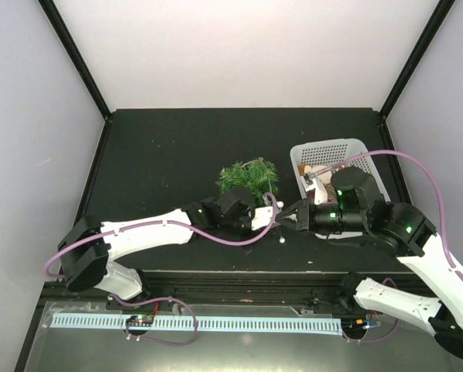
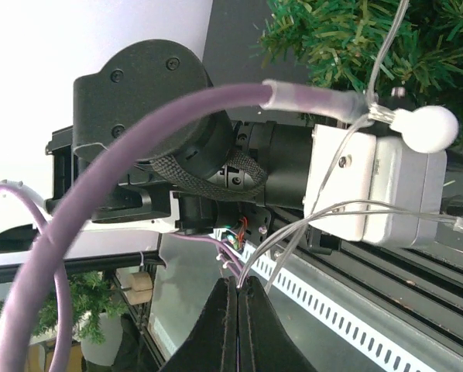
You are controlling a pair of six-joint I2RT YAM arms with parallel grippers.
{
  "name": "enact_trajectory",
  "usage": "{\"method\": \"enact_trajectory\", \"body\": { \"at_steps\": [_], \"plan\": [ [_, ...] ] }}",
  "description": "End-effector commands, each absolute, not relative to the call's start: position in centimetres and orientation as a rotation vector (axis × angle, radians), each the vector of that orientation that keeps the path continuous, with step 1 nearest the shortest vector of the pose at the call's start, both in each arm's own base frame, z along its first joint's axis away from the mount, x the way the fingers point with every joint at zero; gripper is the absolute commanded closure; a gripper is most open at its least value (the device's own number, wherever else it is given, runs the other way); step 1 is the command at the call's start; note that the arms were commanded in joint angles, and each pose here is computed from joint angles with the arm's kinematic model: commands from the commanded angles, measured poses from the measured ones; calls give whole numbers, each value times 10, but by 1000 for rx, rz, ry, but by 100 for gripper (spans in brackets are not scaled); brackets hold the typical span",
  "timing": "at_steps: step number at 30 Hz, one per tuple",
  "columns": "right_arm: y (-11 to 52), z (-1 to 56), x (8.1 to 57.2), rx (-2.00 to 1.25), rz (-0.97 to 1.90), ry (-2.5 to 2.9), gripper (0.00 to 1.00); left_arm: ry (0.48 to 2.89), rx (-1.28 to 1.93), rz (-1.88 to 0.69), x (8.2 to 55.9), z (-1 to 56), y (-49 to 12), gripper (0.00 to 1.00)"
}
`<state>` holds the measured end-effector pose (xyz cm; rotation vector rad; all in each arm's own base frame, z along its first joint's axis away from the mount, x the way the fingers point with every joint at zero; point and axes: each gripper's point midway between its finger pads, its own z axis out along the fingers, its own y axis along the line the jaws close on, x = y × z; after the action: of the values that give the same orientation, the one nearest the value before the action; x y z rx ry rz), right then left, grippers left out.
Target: Decorate the small christmas tree
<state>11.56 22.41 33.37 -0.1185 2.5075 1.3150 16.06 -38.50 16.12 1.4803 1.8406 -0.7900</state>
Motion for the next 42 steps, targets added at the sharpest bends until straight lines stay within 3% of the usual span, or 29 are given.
{"method": "enact_trajectory", "body": {
  "at_steps": [1,8,12,16,42],
  "plan": [
    [226,334,111,-131,1354,2496,99,1811,1399,-766,173,184,-395,73],
    [227,329,110,-139,1359,2504,99,1816,1416,-794,166,179,-392,72],
    [229,328,111,-144,1365,2506,99,1801,1454,-888,153,182,-396,82],
    [231,326,112,-149,1366,2502,99,1773,1494,-973,141,189,-400,98],
    [218,309,131,-25,1251,2456,98,1680,1683,-845,114,200,-343,98]
  ]
}}
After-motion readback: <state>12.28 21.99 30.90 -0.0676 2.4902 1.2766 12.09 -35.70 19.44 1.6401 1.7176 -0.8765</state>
